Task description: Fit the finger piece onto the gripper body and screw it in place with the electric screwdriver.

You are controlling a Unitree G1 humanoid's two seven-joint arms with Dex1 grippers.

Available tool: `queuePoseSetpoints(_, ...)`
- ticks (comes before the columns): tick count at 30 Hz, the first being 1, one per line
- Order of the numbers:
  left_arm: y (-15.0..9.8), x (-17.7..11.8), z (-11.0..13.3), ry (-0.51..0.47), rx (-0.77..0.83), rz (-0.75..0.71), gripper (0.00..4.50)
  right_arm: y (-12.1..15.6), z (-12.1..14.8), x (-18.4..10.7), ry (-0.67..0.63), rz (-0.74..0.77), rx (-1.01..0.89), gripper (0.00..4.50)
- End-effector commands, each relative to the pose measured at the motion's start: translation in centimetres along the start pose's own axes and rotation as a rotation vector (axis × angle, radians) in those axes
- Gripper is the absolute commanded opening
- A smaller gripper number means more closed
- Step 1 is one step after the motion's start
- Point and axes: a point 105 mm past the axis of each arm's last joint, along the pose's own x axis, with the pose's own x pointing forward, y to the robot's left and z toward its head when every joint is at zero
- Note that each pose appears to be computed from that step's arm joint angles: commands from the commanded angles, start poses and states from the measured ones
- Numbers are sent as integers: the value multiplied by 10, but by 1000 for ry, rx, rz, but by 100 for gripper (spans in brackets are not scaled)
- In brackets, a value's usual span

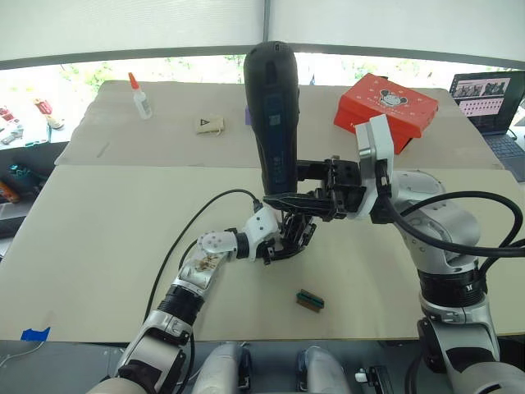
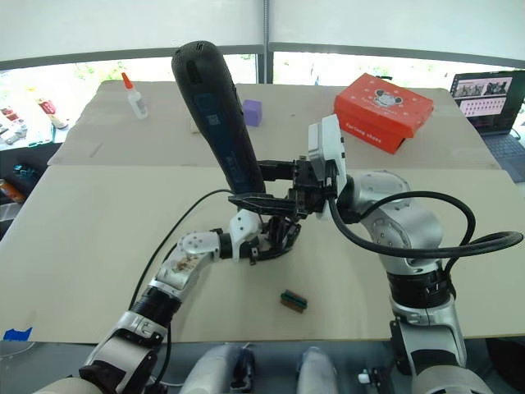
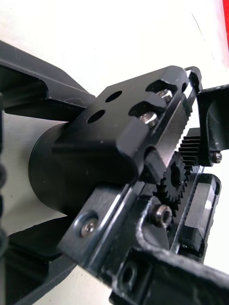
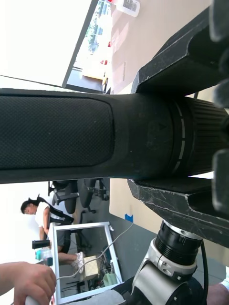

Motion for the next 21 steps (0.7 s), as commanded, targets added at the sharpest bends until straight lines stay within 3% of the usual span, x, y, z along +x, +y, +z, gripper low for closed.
queuePoseSetpoints(1, 0, -2, 12, -48, 18, 2, 233, 3, 13, 2, -50, 19, -57, 194)
queuePoseSetpoints(21, 1, -2, 13, -51, 19, 4, 233, 3, 8, 1, -33, 24, -56, 194)
